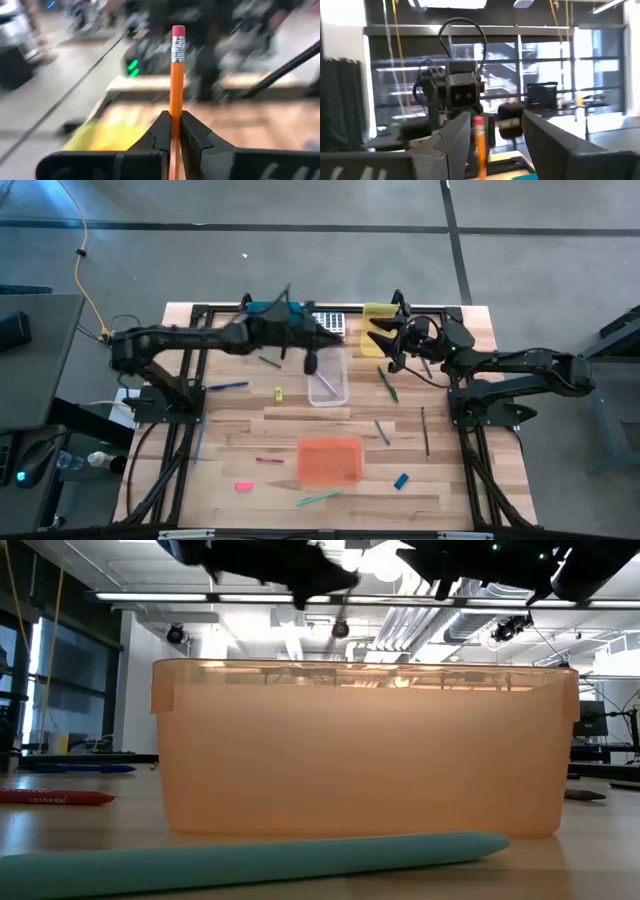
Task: Sort crayons/erasers/pens/pencils in bins
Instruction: Put the yellow pencil into the blue bin
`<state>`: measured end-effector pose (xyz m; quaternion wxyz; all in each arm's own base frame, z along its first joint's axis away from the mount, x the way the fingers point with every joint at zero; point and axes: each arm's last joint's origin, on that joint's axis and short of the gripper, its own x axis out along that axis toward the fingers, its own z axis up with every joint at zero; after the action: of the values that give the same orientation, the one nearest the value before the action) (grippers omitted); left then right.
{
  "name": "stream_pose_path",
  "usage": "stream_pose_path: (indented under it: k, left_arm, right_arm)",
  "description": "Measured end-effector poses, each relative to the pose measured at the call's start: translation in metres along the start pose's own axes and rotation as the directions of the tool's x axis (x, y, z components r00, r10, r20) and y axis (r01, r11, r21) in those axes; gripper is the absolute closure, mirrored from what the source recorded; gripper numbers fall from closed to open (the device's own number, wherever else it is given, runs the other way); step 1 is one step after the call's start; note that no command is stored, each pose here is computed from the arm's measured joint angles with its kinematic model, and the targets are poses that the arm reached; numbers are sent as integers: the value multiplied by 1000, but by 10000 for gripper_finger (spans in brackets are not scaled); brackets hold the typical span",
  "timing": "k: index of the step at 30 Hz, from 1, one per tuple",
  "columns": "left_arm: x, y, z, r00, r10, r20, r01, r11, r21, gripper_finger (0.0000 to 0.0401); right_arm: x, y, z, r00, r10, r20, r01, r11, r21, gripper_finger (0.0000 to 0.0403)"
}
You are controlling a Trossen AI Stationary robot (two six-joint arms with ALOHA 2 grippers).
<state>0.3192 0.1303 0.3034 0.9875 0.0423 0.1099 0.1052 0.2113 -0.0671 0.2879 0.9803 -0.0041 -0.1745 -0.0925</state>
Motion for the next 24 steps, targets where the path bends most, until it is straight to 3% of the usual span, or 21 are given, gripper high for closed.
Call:
stream_pose_path:
  k: [3, 6, 12, 18, 24]
  left_arm:
    - [-26, 13, 2, 986, 112, -123, -106, 993, 55, 399]
    - [-45, 31, -3, 949, 211, -232, -196, 977, 87, 399]
    - [-59, 77, -29, 860, 335, -385, -297, 942, 156, 399]
    - [-59, 120, -68, 776, 363, -516, -314, 932, 182, 400]
    - [-57, 146, -106, 701, 346, -623, -326, 933, 150, 400]
  right_arm:
    - [-2, -2, 0, 997, -76, -28, 75, 996, -47, 245]
    - [-3, -4, -4, 985, -152, -77, 145, 986, -88, 286]
    - [-4, -4, -11, 977, -157, -144, 139, 982, -128, 391]
    - [-4, -4, -13, 974, -155, -163, 136, 983, -123, 382]
    - [-4, -4, -13, 973, -155, -170, 134, 983, -127, 401]
